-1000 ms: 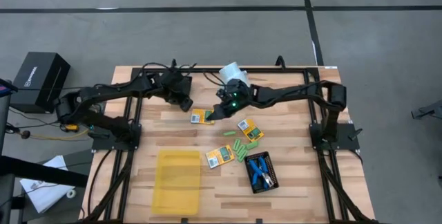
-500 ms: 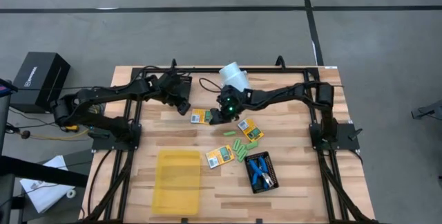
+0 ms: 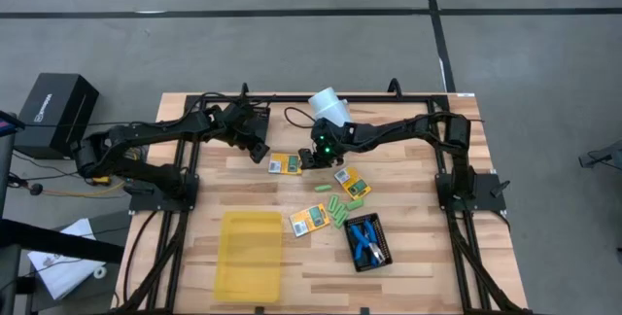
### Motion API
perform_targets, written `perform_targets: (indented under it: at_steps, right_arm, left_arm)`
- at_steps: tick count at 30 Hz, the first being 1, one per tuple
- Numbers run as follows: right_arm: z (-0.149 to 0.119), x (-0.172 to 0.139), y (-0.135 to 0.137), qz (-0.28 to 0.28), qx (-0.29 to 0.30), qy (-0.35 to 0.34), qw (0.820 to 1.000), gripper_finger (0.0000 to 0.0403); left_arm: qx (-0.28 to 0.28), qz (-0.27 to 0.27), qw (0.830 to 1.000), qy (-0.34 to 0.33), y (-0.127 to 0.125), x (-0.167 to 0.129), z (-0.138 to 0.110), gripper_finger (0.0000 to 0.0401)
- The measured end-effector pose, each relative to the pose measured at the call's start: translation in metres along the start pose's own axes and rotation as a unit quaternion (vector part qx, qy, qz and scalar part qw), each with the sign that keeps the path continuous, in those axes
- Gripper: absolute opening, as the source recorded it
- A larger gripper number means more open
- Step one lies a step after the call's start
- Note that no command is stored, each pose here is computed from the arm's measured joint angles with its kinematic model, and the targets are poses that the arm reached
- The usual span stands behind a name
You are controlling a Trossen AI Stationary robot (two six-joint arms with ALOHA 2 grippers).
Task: Pick & Place School Supplies
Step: Put the yellow crayon box into the yellow bin
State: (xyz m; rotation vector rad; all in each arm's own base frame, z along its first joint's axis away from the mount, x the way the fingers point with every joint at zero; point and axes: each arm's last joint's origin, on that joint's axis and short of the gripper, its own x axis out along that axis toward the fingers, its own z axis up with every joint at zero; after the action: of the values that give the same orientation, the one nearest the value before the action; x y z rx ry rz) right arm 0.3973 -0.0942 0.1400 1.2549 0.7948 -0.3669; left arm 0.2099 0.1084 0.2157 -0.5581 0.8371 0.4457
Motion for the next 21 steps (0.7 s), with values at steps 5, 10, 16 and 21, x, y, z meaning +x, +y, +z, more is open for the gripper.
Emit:
perform_targets:
  at_steps: [5, 10, 16, 21]
  right_arm:
    - [0.000, 0.001, -0.001, -0.009, 0.004, -0.009, 1.000, 0.0172]
    - [0.002, 0.015, -0.010, -0.016, 0.023, -0.006, 1.000, 0.0172]
    - [0.006, 0.037, -0.003, 0.004, 0.019, 0.016, 1.000, 0.0172]
    - [0.019, 0.045, 0.010, 0.018, -0.004, 0.012, 1.000, 0.0172]
  left_arm:
    - [-0.002, 0.000, 1.000, 0.000, 0.000, 0.000, 0.000, 0.0145]
    - [-0.007, 0.002, 1.000, -0.002, 0.002, 0.000, 0.001, 0.0145]
    - [-0.021, 0.010, 1.000, -0.007, 0.010, -0.002, 0.003, 0.0145]
    - [-0.029, 0.013, 0.999, -0.015, 0.015, -0.005, 0.005, 0.0145]
